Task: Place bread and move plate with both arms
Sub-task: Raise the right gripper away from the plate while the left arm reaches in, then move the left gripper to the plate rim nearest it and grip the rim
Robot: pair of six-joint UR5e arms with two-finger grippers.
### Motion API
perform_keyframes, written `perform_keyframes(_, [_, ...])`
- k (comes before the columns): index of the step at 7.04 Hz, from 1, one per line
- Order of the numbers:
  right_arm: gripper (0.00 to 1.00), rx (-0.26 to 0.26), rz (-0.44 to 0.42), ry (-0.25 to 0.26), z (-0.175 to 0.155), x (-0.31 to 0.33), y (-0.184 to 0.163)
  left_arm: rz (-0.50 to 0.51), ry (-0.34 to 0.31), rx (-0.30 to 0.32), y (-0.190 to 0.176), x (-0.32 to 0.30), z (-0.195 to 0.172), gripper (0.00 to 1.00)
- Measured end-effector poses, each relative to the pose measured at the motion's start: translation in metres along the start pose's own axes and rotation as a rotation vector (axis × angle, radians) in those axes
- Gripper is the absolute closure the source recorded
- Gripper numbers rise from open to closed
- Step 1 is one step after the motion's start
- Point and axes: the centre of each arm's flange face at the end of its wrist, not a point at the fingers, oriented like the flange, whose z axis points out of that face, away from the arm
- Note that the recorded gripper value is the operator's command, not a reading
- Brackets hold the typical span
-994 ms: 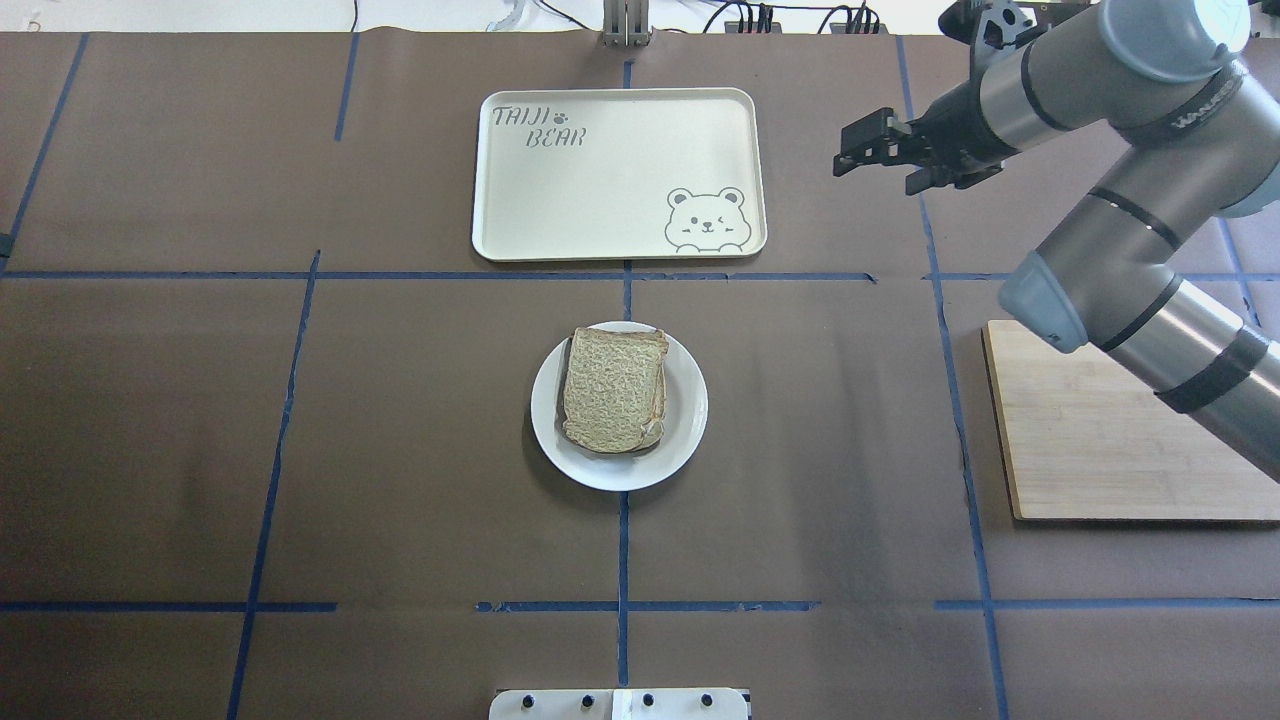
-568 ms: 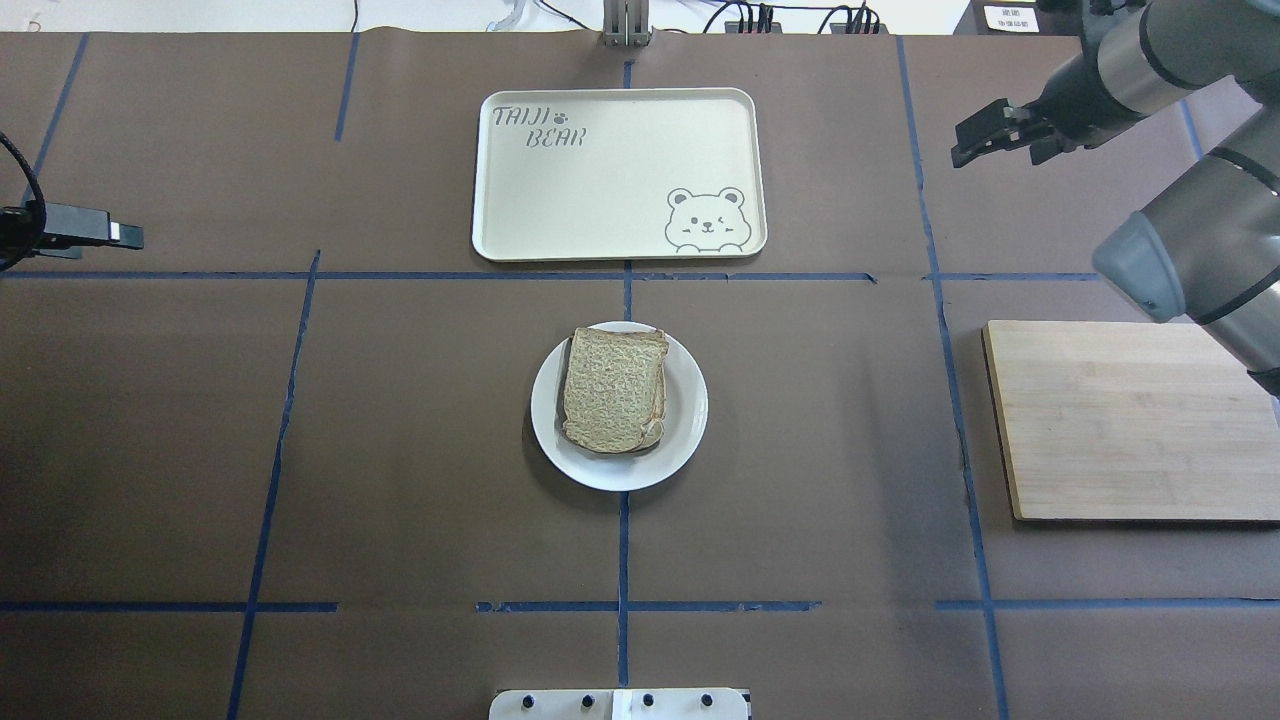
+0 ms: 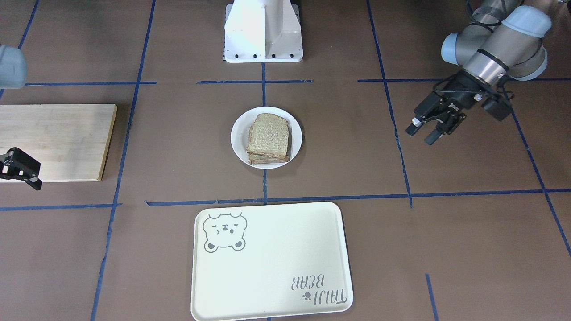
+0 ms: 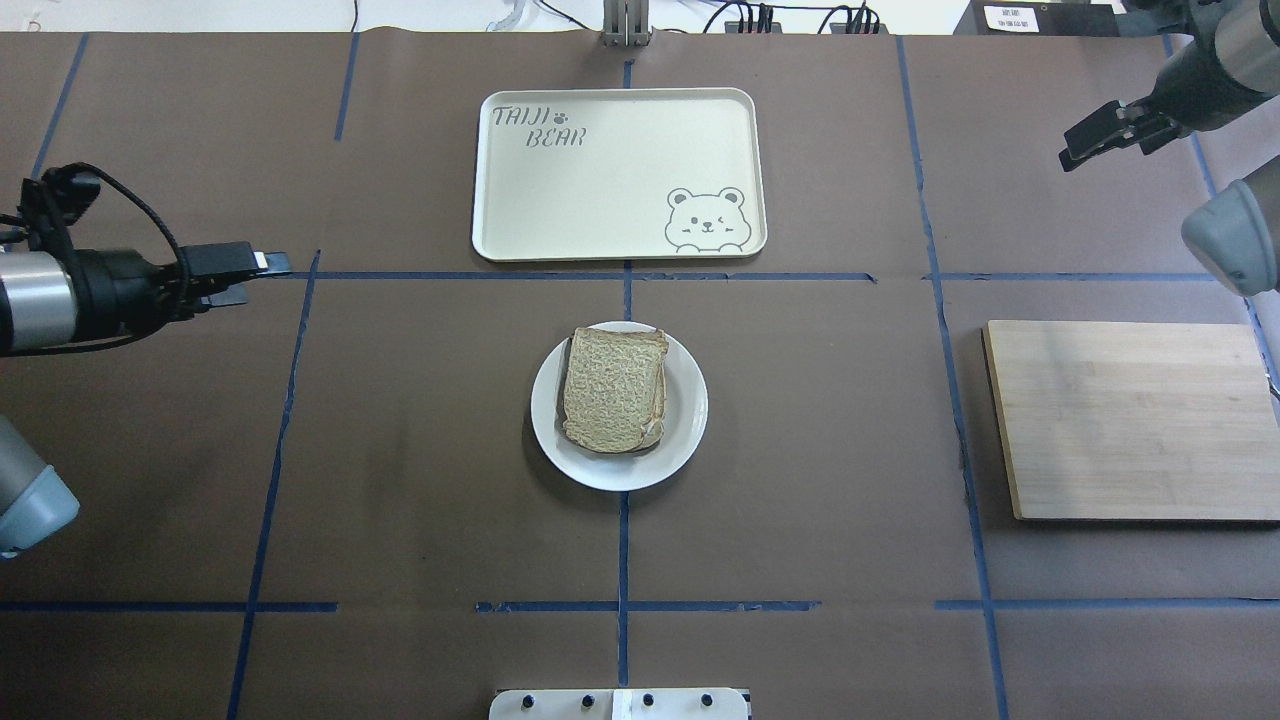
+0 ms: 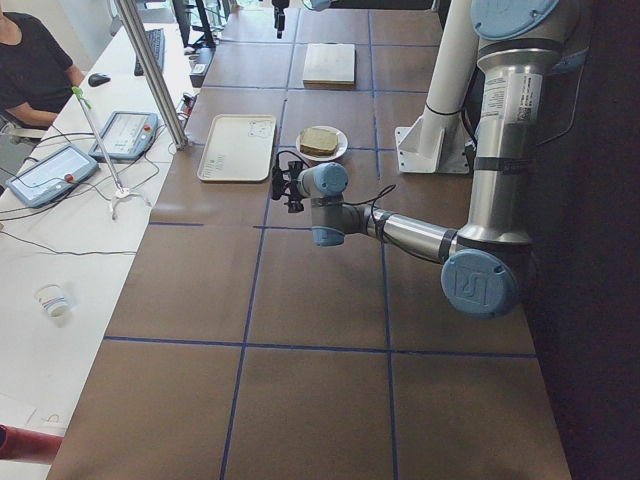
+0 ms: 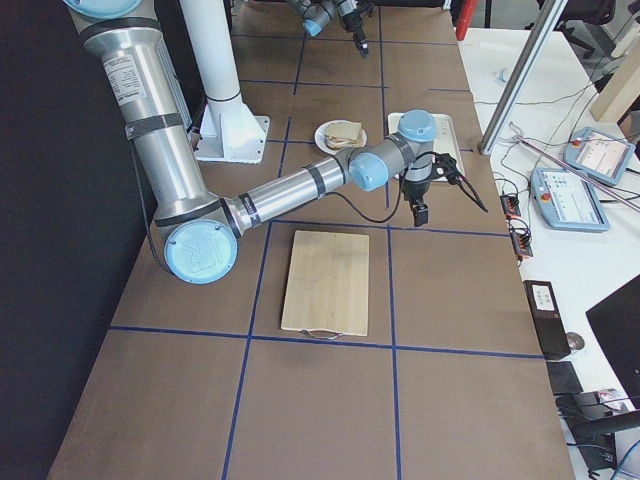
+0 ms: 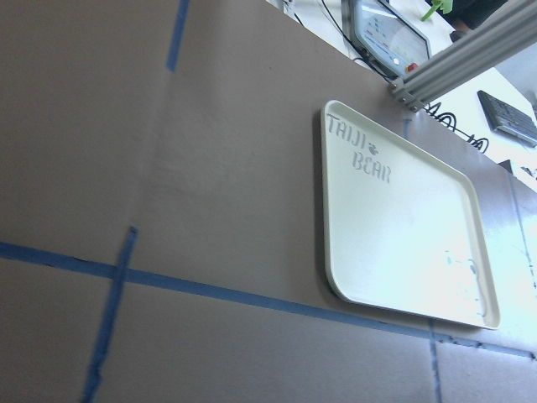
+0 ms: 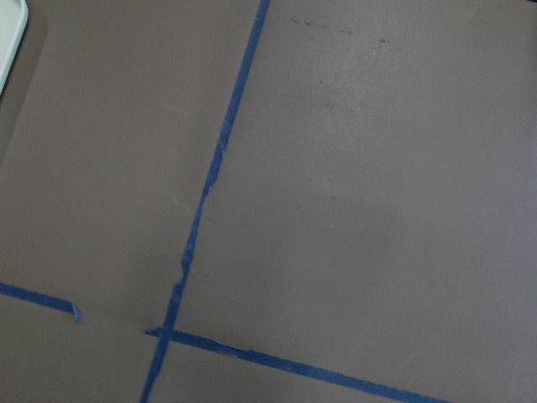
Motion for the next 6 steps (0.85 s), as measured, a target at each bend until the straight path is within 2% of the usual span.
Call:
perform_keyframes(1, [0.0,-0.045,-0.02,0.004,-0.006,0.015,0.001,-0.033,0.022,-0.037,0.021,0.015,0.02,0.11])
perform_keyframes(3, [0.0,-0.112,-0.029,-0.017,-0.017,0.039,0.004,-0.049,0.02,-0.136,0.068,0.04,0.065,0.24])
perform_keyframes(6, [0.0,-0.141,-0.012,-0.026,-0.017,0.058,0.014,-0.056,-0.033,-0.248,0.132,0.083,0.124,0.35])
